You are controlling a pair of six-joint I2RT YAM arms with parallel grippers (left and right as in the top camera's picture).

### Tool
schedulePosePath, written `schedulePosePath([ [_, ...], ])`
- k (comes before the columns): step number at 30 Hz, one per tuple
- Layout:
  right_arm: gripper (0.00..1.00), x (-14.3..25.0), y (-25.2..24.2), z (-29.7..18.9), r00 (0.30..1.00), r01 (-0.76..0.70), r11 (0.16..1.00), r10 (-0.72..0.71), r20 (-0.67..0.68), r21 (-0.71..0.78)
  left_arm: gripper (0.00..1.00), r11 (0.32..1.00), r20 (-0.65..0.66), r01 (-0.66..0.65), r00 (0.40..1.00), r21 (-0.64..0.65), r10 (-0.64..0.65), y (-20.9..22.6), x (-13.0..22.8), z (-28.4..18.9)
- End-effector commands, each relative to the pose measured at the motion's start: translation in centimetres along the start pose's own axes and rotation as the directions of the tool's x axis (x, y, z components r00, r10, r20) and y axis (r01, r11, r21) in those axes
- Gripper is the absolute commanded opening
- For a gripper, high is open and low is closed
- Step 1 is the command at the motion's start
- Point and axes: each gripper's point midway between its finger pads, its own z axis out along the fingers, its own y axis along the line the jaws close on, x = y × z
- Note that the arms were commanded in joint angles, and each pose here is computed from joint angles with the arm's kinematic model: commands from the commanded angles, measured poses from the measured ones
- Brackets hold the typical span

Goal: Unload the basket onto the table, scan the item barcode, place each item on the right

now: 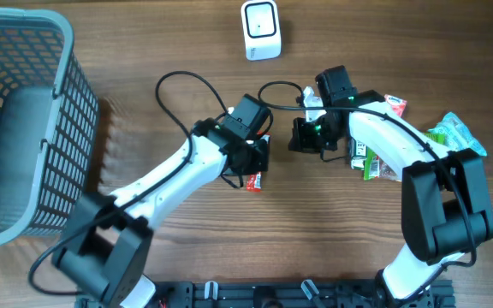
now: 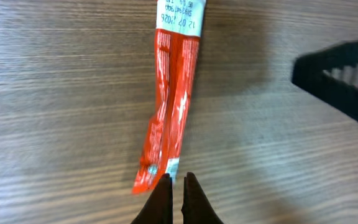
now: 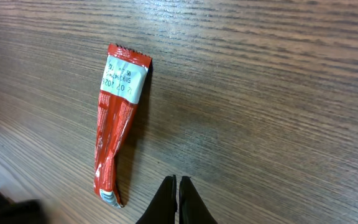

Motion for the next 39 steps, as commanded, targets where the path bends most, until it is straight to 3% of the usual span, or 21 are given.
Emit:
schedulePosePath([
  [1, 0.07, 0.2, 0.4, 0.4, 1.000, -0.019, 1.000, 0.019, -0.014, -0.019, 0.04, 0.999, -0.046, 0.041, 0.998, -0.022, -0.042, 0.7, 0.5, 2.7],
  [5, 0.08, 0.2, 0.4, 0.4, 1.000, -0.019, 1.000, 0.018, -0.014, -0.019, 0.04, 0.998, -0.069, 0.041, 0.997, -0.057, -0.045, 1.5, 0.7, 4.9],
  [9, 0.11, 0.2, 0.4, 0.4, 1.000, -0.018, 1.000, 0.017, -0.014, -0.020, 0.04, 0.997, 0.027, 0.029, 0.999, -0.075, -0.027, 1.6, -1.0, 3.1],
  [12, 0.23, 0.2, 0.7, 0.4, 0.998, 0.053, 0.998, -0.053, -0.015, -0.038, 0.07, 1.000, 0.115, 0.017, 0.993, -0.010, -0.016, 0.1, -2.3, -0.4],
  [14, 0.38, 0.5, 1.8, 0.3, 0.987, 0.155, 0.982, -0.157, -0.018, -0.104, 0.11, 0.999, 0.184, 0.009, 0.983, 0.043, -0.017, -0.9, -3.1, -3.4],
  [16, 0.44, 0.6, 2.3, 0.4, 0.980, 0.197, 0.973, -0.200, -0.015, -0.121, 0.15, 0.998, 0.233, 0.007, 0.972, 0.067, -0.022, -1.1, -3.5, -5.6],
  [17, 0.43, 0.6, 2.6, 0.5, 0.977, 0.211, 0.970, -0.214, -0.012, -0.123, 0.16, 0.998, 0.256, 0.017, 0.966, 0.058, -0.031, -0.6, -3.7, -6.6],
  [21, 0.25, 0.2, 4.8, 1.4, 0.948, 0.317, 0.939, -0.315, 0.032, -0.131, 0.18, 0.995, 0.257, 0.094, 0.962, -0.018, -0.087, 2.8, -4.0, -7.5],
  [26, 0.32, 0.0, 5.9, 3.3, 0.879, 0.472, 0.880, -0.474, 0.045, 0.050, 0.26, 0.981, 0.230, 0.180, 0.960, -0.073, -0.159, 6.2, -4.1, -7.6],
  [28, 0.34, 0.1, 5.7, 4.0, 0.846, 0.523, 0.836, -0.533, 0.021, 0.167, 0.51, 0.978, 0.221, 0.189, 0.961, -0.083, -0.167, 6.6, -3.9, -7.6],
  [29, 0.34, 0.3, 6.1, 4.5, 0.831, 0.544, 0.817, -0.556, 0.012, 0.191, 0.58, 0.978, 0.219, 0.189, 0.961, -0.083, -0.167, 6.6, -3.8, -7.6],
  [30, 0.33, 0.6, 6.3, 4.8, 0.827, 0.552, 0.813, -0.562, 0.007, 0.186, 0.62, 0.979, 0.218, 0.188, 0.962, -0.084, -0.166, 6.6, -3.8, -7.6],
  [32, 0.33, 1.1, 6.5, 5.8, 0.823, 0.561, 0.810, -0.567, -0.014, 0.169, 0.87, 0.978, 0.217, 0.189, 0.962, -0.085, -0.167, 6.6, -3.7, -7.6],
  [35, 0.28, 1.6, 5.8, 6.7, 0.828, 0.558, 0.812, -0.560, -0.043, 0.169, 1.00, 0.978, 0.214, 0.189, 0.962, -0.087, -0.167, 6.7, -3.7, -7.6],
  [37, 0.15, 1.5, 5.2, 6.6, 0.831, 0.552, 0.808, -0.554, -0.056, 0.203, 1.00, 0.978, 0.214, 0.189, 0.962, -0.087, -0.167, 6.6, -3.7, -7.6],
  [39, 0.13, 1.4, 3.6, 6.2, 0.855, 0.511, 0.810, -0.513, -0.077, 0.288, 1.00, 0.978, 0.217, 0.190, 0.962, -0.091, -0.167, 6.7, -3.7, -7.6],
])
